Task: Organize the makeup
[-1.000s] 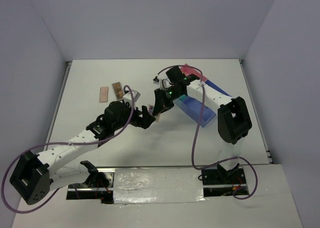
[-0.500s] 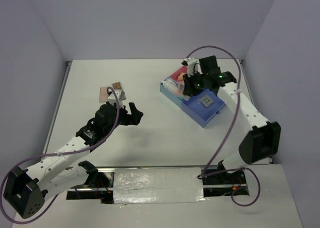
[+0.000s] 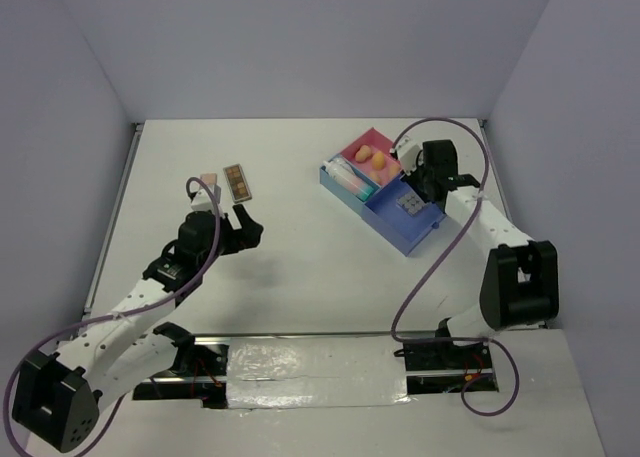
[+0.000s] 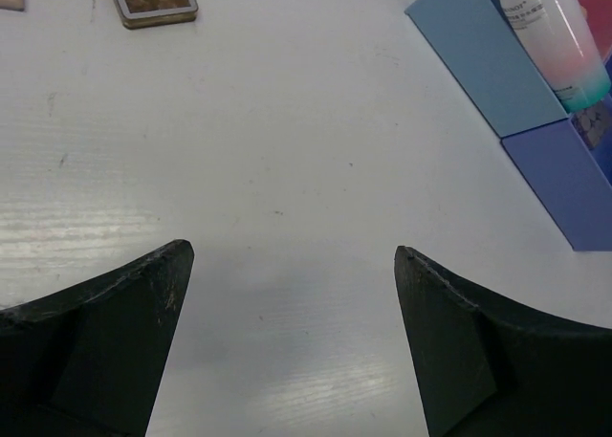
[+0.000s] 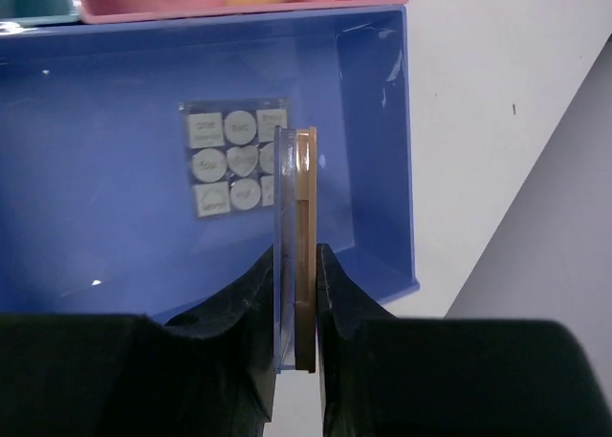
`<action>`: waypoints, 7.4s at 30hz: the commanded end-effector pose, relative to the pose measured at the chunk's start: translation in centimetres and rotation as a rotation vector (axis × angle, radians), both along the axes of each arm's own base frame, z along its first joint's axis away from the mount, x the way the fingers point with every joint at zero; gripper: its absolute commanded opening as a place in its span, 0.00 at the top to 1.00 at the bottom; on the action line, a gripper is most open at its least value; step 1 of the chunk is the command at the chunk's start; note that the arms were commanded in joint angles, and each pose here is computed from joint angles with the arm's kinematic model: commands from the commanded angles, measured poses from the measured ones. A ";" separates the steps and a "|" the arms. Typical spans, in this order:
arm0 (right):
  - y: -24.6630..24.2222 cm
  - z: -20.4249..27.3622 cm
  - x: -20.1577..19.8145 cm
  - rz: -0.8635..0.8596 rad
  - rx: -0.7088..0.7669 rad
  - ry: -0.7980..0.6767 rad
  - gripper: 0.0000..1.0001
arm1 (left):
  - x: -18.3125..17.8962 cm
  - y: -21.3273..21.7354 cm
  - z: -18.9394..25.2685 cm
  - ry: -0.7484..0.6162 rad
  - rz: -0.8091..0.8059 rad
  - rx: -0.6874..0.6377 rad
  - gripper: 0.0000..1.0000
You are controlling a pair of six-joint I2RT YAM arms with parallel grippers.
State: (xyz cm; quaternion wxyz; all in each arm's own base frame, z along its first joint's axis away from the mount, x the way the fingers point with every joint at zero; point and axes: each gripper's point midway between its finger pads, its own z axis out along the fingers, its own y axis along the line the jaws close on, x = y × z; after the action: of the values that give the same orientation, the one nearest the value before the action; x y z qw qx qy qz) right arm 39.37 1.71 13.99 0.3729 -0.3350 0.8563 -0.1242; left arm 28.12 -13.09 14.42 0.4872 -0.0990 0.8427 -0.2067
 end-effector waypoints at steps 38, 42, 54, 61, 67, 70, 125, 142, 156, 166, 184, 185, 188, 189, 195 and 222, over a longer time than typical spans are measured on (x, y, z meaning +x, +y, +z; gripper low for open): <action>12.3 9.0 -5.4 0.491 0.738 0.115 0.21 | 15.9 4.9 -4.9 0.433 0.145 0.268 0.12; 12.1 9.0 -5.5 0.463 0.744 0.112 0.11 | 18.9 5.2 -5.5 0.450 0.184 0.312 0.11; 12.0 8.0 -6.0 0.433 0.761 0.125 0.00 | 22.1 6.9 -9.9 0.524 0.193 0.322 0.11; 12.3 7.7 -6.0 0.426 0.789 0.145 0.00 | 22.2 6.7 -11.9 0.563 0.156 0.326 0.11; 12.2 7.6 -6.2 0.427 0.785 0.145 0.00 | 21.9 6.4 -12.8 0.574 0.148 0.303 0.19; 12.2 7.5 -6.4 0.426 0.789 0.153 0.00 | 21.7 6.2 -13.0 0.576 0.138 0.289 0.37; 4.0 16.1 -4.3 0.171 0.822 -0.197 0.72 | 11.8 -39.8 3.2 0.022 -0.817 -0.439 0.91; 4.2 16.3 -4.2 0.182 0.842 -0.188 0.60 | 11.9 -40.2 2.9 0.106 -0.811 -0.433 0.39; 4.5 16.9 -4.5 0.211 0.848 -0.184 0.36 | 11.4 -40.3 5.2 0.077 -0.844 -0.469 0.29; 5.4 19.2 -5.3 0.280 0.857 -0.203 0.01 | 11.1 -38.2 8.8 -0.005 -0.859 -0.476 0.62; 10.0 15.3 -5.7 0.418 0.902 0.036 0.21 | 10.4 -10.7 4.9 0.052 -0.385 -0.100 0.54; 10.2 14.3 -5.5 0.396 0.894 0.069 0.24 | 10.2 -8.8 3.8 0.086 -0.337 -0.054 0.44; 11.5 12.5 -5.3 0.389 0.889 0.137 0.24 | 9.4 -1.6 0.4 0.205 -0.152 0.105 0.27; 11.5 12.1 -5.2 0.375 0.891 0.149 0.24 | 9.3 0.1 -0.3 0.234 -0.111 0.138 0.26; 15.0 10.0 -5.7 0.425 0.851 0.243 0.08 | 9.9 9.5 -4.0 0.357 0.105 0.297 0.17; 15.4 9.0 -6.2 0.429 0.822 0.264 0.00 | 20.9 15.5 -10.5 0.455 0.118 0.511 0.15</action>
State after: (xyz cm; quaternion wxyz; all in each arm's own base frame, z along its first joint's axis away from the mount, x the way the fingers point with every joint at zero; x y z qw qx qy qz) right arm 33.07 17.01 21.21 0.3587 -0.3286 0.7986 0.3543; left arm 48.02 2.71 3.60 0.3016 -0.0795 0.9473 0.0731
